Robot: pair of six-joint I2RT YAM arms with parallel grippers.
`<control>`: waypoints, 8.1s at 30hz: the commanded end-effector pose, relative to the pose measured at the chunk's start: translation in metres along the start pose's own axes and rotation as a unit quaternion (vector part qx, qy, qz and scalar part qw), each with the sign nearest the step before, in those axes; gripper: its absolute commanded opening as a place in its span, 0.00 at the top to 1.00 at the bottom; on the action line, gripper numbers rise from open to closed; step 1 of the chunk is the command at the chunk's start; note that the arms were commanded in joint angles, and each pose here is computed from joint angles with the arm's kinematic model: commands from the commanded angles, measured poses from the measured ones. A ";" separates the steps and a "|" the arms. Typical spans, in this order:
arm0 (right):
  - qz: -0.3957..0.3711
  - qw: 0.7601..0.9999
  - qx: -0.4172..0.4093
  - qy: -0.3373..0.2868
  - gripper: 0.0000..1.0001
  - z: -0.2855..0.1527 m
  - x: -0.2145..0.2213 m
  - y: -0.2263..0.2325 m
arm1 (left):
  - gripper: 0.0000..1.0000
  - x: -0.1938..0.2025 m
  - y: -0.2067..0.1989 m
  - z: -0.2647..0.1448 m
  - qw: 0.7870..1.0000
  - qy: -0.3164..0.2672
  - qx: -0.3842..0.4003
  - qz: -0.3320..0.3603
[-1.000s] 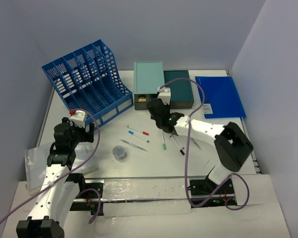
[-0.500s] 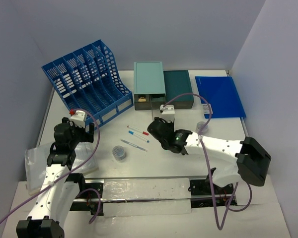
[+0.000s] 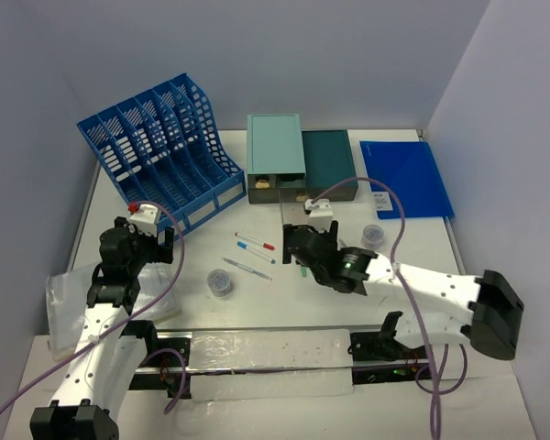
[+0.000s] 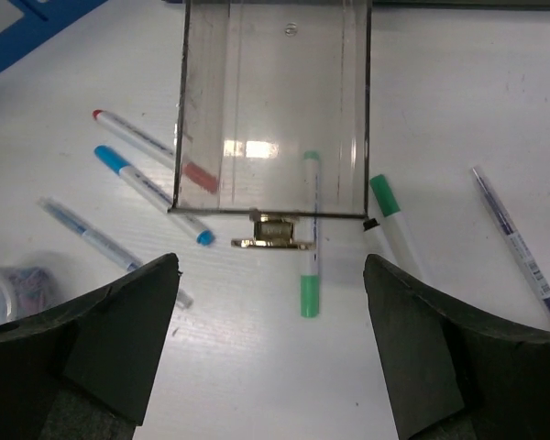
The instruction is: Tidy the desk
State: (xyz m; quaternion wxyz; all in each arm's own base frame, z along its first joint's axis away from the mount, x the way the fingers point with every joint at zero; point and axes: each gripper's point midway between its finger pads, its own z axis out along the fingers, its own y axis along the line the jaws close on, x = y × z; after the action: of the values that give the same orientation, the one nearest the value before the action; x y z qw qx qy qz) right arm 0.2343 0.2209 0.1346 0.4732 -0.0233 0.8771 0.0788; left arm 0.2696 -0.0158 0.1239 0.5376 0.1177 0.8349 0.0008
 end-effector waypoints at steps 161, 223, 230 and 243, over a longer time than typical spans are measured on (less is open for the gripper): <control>0.072 0.989 0.019 0.130 0.43 0.023 0.069 -0.070 | 0.01 -0.050 -0.036 -0.042 0.986 0.019 0.146 0.075; 0.044 0.989 -0.036 -0.133 1.00 -0.065 -0.148 -0.021 | 0.01 -0.074 -0.029 -0.031 0.988 0.018 0.140 0.061; -0.023 0.998 -0.032 -0.058 1.00 0.015 -0.143 0.020 | 0.01 -0.052 -0.033 -0.030 0.985 0.046 0.150 0.069; -0.033 0.999 -0.028 -0.001 0.42 0.049 -0.121 0.023 | 0.01 -0.039 -0.031 -0.034 0.984 0.054 0.144 0.087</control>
State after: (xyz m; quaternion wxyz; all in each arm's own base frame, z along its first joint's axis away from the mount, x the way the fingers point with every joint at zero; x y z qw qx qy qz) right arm 0.3292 0.2431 0.1848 0.4579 -0.0712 0.8834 0.0690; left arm 0.2507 -0.0495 0.1655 0.4652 0.2582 0.8439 -0.0690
